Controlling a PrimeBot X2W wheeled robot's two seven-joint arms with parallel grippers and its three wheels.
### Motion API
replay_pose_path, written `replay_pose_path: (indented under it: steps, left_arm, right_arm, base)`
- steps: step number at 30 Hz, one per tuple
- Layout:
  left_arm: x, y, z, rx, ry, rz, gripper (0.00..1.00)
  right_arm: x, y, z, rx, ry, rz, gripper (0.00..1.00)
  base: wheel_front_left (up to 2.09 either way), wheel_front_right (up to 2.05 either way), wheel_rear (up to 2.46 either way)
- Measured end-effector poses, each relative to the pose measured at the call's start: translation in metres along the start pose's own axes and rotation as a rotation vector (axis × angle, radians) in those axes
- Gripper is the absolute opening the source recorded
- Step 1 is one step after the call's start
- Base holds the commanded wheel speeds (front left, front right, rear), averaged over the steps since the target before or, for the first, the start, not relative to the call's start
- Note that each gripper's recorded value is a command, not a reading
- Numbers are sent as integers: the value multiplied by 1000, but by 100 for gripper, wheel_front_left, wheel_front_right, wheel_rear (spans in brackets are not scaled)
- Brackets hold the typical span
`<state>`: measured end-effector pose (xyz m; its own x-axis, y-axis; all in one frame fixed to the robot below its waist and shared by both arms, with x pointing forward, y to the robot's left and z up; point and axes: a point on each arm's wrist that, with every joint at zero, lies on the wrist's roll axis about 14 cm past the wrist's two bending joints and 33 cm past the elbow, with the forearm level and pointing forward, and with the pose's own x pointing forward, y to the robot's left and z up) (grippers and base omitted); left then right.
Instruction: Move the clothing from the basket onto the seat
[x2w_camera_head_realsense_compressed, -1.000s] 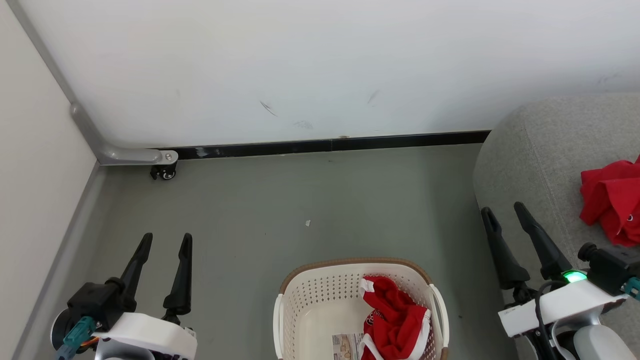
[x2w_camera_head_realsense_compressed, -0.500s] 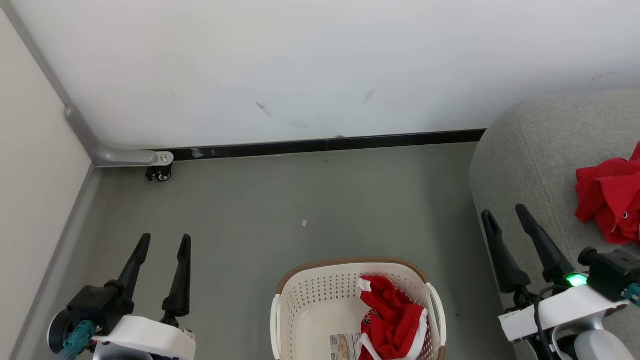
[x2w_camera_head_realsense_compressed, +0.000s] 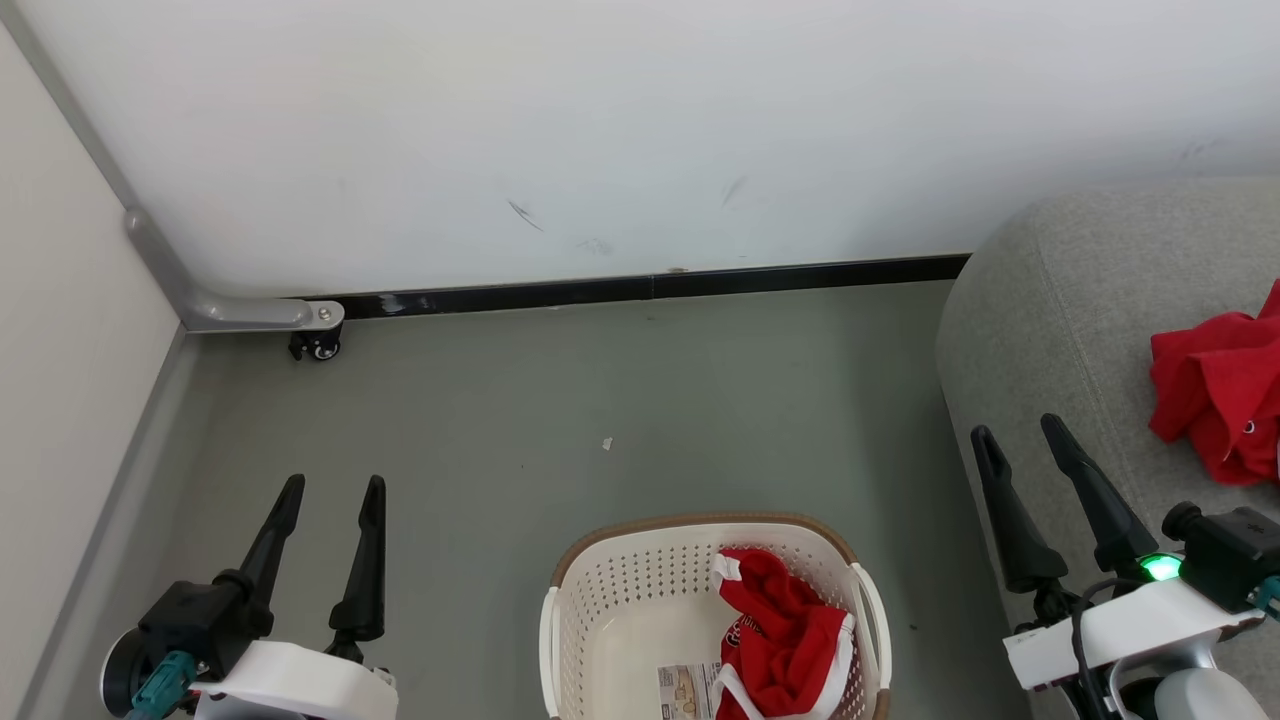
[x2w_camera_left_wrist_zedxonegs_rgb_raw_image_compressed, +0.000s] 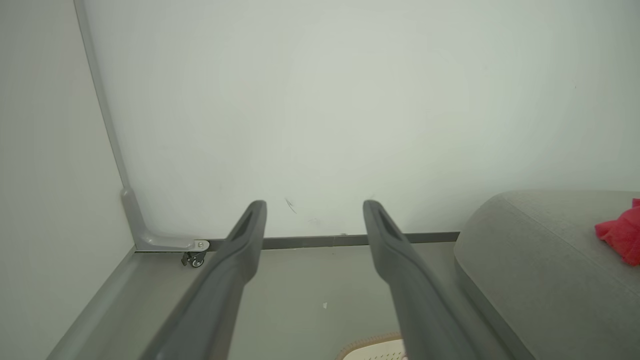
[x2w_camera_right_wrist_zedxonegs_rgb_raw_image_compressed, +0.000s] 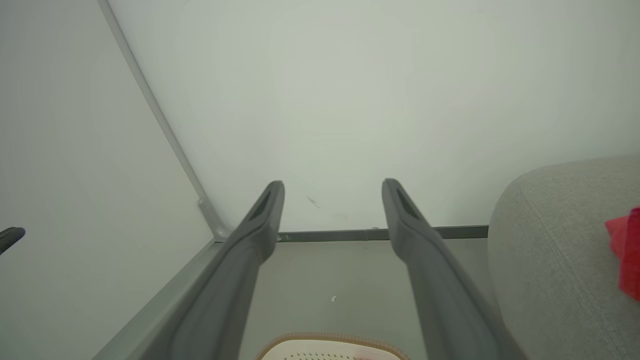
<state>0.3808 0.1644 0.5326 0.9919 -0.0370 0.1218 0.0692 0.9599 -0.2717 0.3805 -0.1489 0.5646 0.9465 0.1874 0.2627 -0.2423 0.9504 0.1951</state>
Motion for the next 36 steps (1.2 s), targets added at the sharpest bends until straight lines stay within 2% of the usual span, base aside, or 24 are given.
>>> replay_pose_path:
  steps: [27, 36]
  left_arm:
    - [4, -6, -4, 0, 4, -22, 100]
    - [5, -15, -17, -10, 41, -65, 100]
  right_arm:
    - [1, -1, -1, -5, -2, -10, 100]
    - [0, -10, -3, -39, 13, -15, 100]
  base:
    - [0, 0, 0]
    - [0, 0, 0]
